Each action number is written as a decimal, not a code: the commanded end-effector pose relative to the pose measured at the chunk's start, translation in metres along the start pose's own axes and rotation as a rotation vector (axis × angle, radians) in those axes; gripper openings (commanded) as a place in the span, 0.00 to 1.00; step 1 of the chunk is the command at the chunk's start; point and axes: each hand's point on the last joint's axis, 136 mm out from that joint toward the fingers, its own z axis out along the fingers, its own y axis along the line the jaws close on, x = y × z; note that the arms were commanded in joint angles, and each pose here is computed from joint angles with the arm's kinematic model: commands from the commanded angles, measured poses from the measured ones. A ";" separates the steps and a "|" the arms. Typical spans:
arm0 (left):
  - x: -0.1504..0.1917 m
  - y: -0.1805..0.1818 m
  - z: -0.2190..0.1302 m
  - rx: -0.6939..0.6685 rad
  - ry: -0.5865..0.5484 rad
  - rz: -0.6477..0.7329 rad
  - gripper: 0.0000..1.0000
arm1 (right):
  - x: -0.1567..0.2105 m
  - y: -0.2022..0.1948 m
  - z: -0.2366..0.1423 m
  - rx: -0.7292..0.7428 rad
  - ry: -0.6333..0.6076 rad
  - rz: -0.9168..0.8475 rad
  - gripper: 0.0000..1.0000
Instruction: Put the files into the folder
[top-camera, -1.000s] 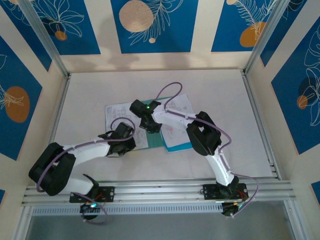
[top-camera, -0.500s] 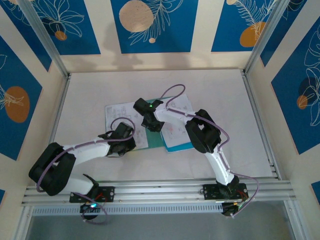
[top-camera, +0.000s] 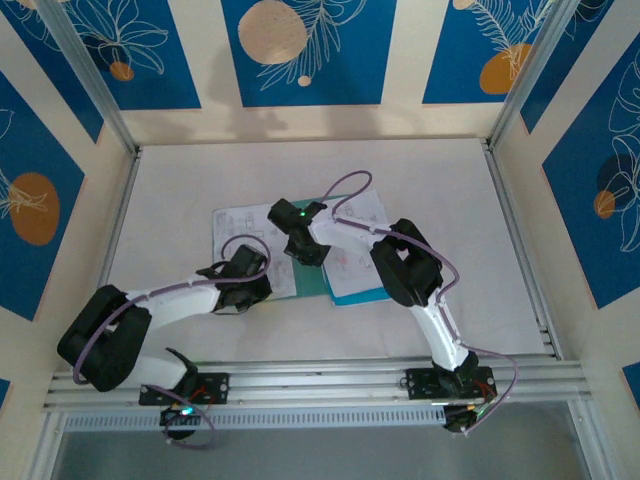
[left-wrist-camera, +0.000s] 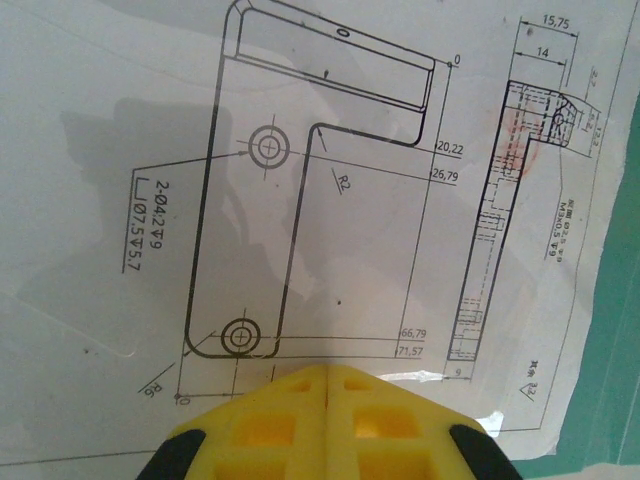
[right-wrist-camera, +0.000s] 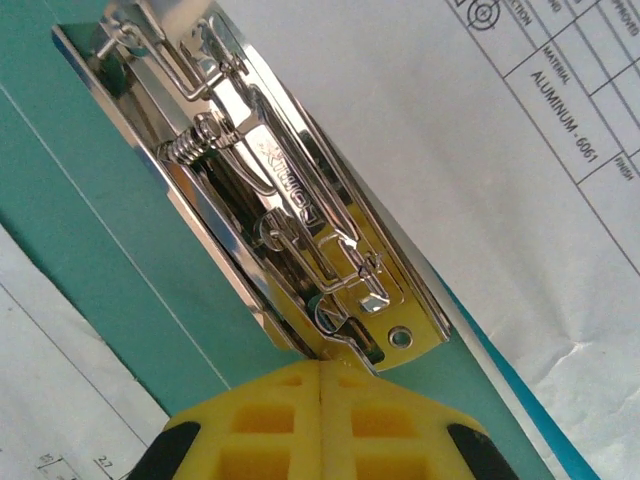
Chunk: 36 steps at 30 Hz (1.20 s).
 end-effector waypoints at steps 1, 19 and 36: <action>0.031 0.070 0.006 -0.245 0.097 0.008 0.00 | 0.000 -0.062 0.035 0.226 0.022 -0.027 0.00; 0.031 0.072 0.004 -0.251 0.087 0.000 0.00 | -0.007 -0.063 0.070 0.057 0.150 -0.249 0.00; 0.030 0.073 0.001 -0.251 0.083 -0.002 0.00 | -0.011 -0.082 0.066 0.229 0.193 -0.371 0.00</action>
